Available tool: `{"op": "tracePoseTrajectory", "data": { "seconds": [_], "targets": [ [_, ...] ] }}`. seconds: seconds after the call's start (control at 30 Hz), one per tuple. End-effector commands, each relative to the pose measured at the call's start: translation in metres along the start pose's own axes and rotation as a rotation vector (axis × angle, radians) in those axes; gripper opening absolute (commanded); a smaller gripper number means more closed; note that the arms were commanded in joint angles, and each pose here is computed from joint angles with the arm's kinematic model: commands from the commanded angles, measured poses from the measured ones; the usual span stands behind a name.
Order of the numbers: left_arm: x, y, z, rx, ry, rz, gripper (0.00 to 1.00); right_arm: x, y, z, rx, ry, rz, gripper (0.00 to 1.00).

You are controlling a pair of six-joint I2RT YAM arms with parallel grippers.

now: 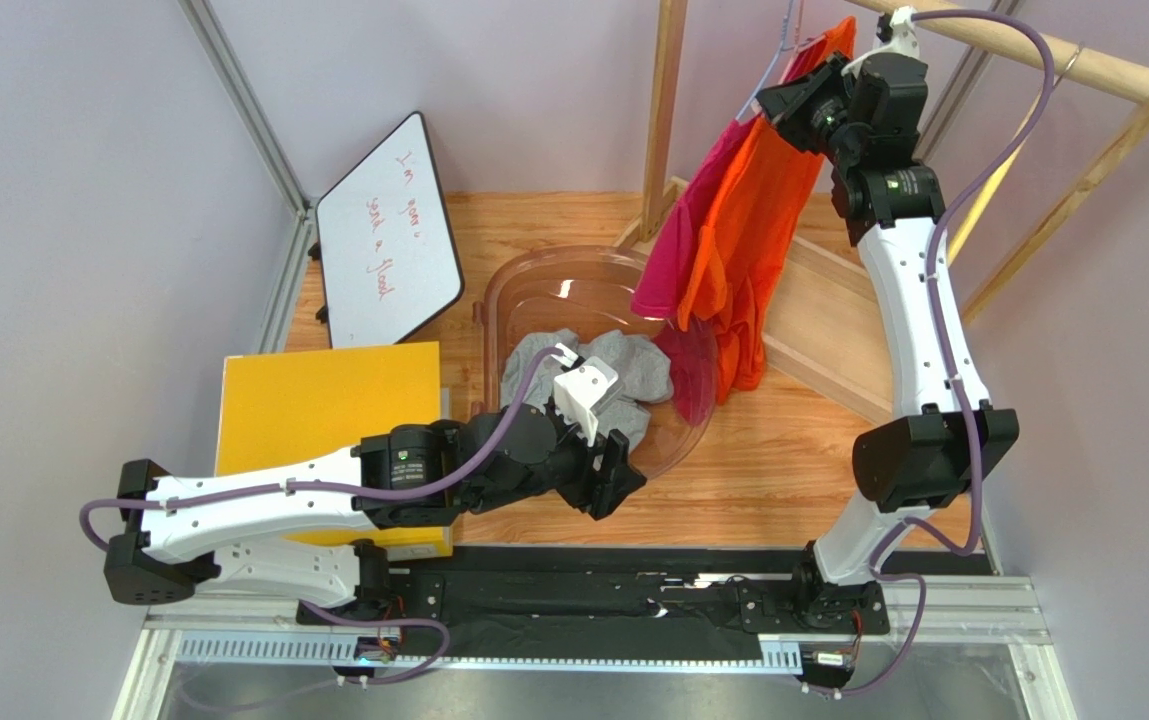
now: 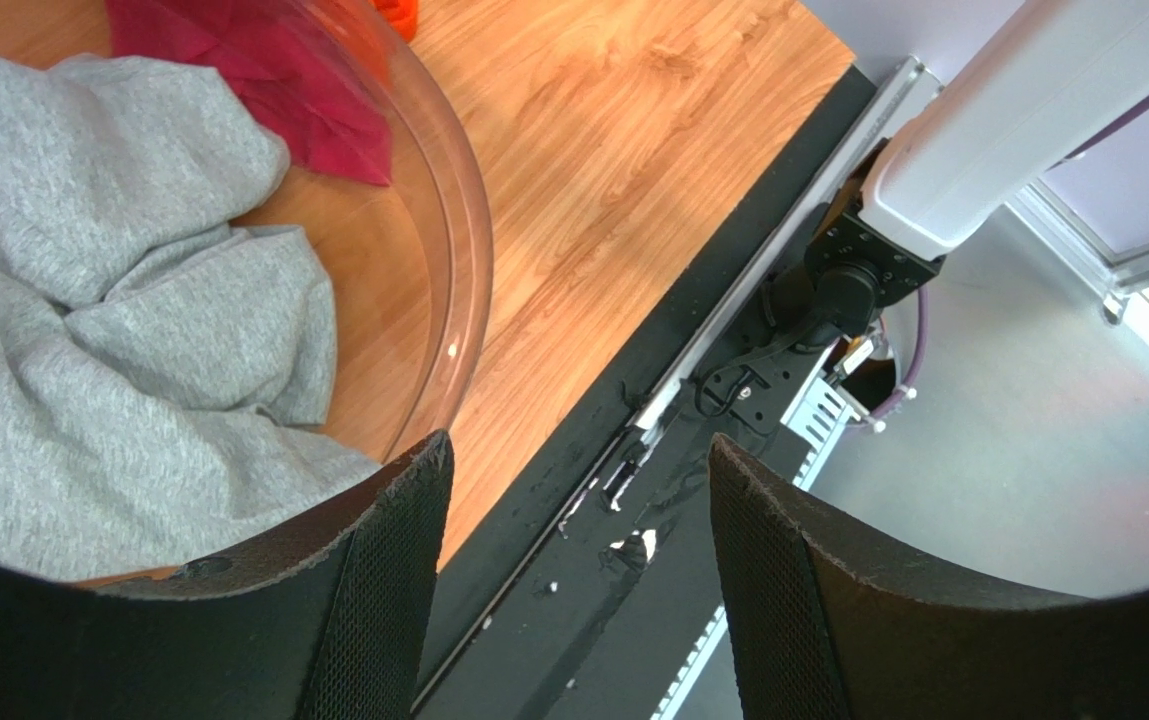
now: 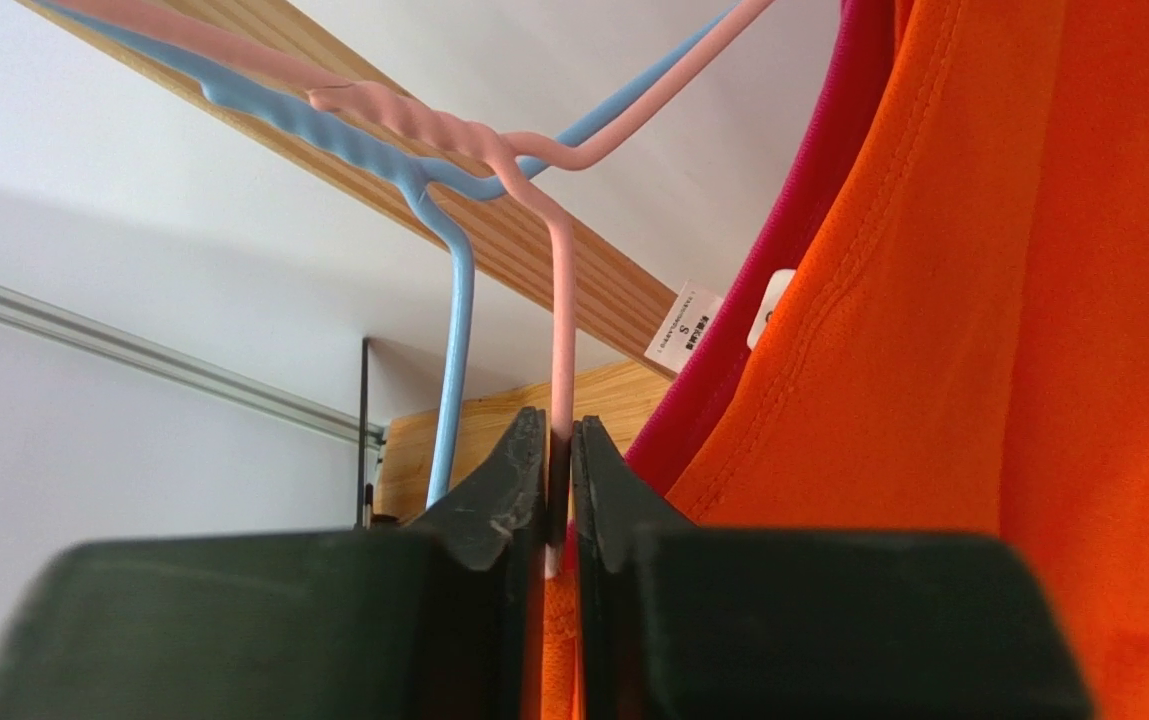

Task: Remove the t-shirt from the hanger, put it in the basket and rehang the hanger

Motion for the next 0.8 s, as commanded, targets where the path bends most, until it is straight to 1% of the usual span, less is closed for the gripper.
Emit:
{"op": "tracePoseTrajectory", "data": {
  "seconds": [0.0,0.03,0.27,0.53,0.6,0.77],
  "targets": [
    [0.017,-0.004,-0.006,-0.045,-0.007,-0.059,0.68,0.013,-0.006,0.002,-0.016,-0.043,-0.058,0.02],
    [0.018,-0.005,-0.006,-0.048,-0.009,-0.058,0.68,0.015,-0.009,0.005,-0.011,-0.044,-0.06,0.0],
    [0.017,-0.007,-0.007,-0.054,-0.052,-0.067,0.68,0.039,-0.05,0.041,0.073,-0.047,-0.143,0.0],
    [0.012,-0.005,-0.01,-0.056,-0.107,-0.05,0.68,0.052,-0.081,0.073,0.178,-0.002,-0.167,0.0],
    [0.012,-0.005,-0.01,-0.054,-0.108,-0.047,0.68,0.052,-0.088,0.075,0.185,-0.004,-0.169,0.0],
    [0.017,0.001,-0.013,-0.065,-0.094,-0.047,0.68,0.043,-0.127,0.074,0.181,-0.012,-0.161,0.0]
  ]
}}
Point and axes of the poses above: each gripper's point midway between its finger pads, its own y axis out along the fingers, its own z axis along the line the jaws close on, x = y × z, the point moved 4 cm from there along -y, back along the fingers, and after that the axes turned 9 degrees about y, right-handed, at the moved point
